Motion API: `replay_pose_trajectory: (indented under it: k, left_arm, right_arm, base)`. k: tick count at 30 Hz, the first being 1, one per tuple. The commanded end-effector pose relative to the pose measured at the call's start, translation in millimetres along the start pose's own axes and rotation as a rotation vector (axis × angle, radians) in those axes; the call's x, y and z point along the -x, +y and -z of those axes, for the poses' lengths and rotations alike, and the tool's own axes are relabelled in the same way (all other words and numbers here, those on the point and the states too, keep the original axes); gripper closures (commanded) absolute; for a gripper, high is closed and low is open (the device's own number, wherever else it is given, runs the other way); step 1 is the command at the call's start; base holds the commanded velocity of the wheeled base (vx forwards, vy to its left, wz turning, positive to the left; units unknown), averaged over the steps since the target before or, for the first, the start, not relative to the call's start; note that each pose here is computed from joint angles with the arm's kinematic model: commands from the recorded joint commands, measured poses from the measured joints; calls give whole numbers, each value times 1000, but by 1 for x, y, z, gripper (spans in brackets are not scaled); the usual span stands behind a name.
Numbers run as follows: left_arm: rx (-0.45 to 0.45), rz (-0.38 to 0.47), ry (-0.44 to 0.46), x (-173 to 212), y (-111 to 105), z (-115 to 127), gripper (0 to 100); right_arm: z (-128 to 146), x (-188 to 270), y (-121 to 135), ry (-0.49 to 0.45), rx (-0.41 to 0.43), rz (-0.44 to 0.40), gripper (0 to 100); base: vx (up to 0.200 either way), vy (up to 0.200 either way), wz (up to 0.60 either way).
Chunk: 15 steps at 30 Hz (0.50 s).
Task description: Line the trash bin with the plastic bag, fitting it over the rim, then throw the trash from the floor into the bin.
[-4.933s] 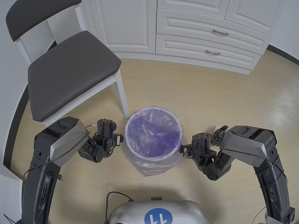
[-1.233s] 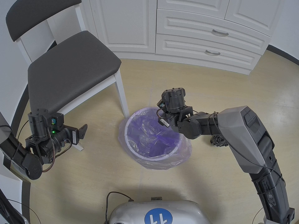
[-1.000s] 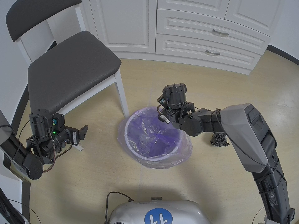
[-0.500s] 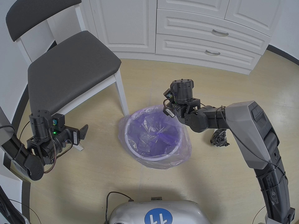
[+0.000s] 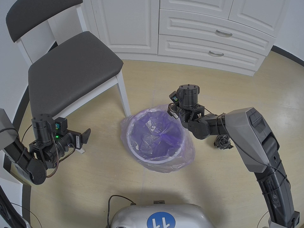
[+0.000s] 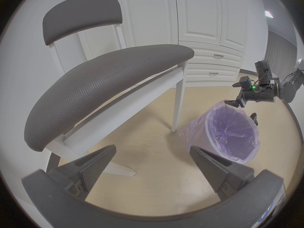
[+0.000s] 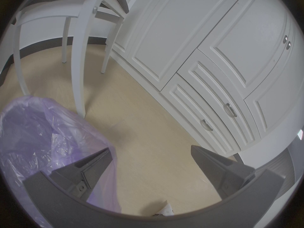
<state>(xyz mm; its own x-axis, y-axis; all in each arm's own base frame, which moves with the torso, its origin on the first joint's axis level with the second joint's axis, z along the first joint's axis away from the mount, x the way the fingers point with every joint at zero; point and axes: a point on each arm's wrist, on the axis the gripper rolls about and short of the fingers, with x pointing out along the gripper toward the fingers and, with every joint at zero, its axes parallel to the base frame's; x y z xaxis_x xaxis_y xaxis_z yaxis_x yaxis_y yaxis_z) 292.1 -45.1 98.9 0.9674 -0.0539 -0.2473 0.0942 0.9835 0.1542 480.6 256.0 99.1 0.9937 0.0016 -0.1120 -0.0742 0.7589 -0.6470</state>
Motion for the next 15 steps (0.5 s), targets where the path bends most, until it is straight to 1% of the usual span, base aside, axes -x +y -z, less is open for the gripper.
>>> replay_pose_trajectory:
  k: [1,7,11,15]
  left_arm:
    - [-1,2,8,-2,-1,2,0]
    - [-2,3,17,-3,-1,5,0]
    - [-5,6,26,-5,-2,7,0]
    - [-3,4,10,-6,-3,7,0]
  right_arm:
    - [17,-10,7,16,6,5,0]
    - [24,-17,1,-20,-33,60,0]
    - [30,-20,0,-11,-33,65,0]
    - [38,-24,3,4,-29,62,0]
  base:
    - [0,0,0]
    - [0,0,0]
    - [0,0,0]
    - [0,0,0]
